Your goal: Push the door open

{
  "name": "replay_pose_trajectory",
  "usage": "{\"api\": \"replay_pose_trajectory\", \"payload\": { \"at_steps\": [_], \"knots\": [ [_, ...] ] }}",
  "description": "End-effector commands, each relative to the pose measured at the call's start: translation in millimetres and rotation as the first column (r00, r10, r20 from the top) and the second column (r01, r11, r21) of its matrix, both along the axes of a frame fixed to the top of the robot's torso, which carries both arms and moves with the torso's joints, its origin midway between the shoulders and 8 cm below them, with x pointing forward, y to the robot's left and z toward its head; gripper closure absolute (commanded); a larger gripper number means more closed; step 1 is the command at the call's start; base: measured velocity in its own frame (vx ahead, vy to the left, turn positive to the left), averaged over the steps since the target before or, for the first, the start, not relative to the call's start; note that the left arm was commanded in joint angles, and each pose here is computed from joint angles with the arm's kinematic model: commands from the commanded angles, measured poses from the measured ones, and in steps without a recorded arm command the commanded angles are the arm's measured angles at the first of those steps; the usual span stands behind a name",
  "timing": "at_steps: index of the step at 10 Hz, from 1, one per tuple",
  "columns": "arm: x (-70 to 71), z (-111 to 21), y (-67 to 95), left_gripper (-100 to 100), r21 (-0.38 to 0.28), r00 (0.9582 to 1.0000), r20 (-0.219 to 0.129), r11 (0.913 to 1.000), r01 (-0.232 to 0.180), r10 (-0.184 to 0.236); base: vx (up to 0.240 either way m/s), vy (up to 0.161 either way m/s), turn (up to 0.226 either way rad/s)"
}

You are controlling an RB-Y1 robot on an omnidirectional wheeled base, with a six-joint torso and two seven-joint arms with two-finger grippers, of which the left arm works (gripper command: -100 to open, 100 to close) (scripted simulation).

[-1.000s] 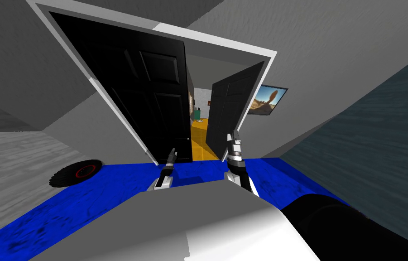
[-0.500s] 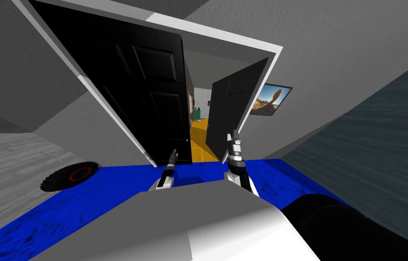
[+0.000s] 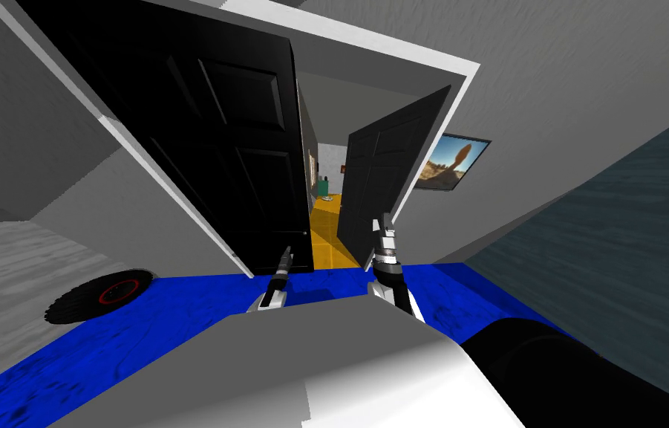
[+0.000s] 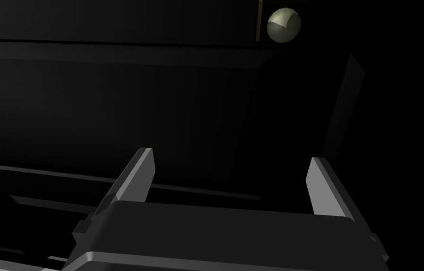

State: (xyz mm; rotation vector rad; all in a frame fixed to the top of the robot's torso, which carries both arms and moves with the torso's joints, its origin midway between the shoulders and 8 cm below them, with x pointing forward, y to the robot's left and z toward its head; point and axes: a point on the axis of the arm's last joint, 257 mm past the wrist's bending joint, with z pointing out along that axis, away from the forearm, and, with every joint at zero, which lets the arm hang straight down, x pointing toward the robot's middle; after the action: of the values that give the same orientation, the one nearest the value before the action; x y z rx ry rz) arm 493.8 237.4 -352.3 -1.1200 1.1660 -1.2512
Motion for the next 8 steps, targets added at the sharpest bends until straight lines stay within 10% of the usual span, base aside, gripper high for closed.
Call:
{"api": "replay_pose_trajectory", "payload": {
  "at_steps": [1,8],
  "knots": [
    [-0.3,-6.7,-3.3,-100,-0.002,0.9999,-0.014,1.0,0.002,-0.002,0.072,-0.012,0.001],
    [-4.1,-37.7,-23.2,-100,-0.017,0.9961,-0.086,0.9997,0.018,-0.019,0.12,-0.029,0.0]
  ]
}}
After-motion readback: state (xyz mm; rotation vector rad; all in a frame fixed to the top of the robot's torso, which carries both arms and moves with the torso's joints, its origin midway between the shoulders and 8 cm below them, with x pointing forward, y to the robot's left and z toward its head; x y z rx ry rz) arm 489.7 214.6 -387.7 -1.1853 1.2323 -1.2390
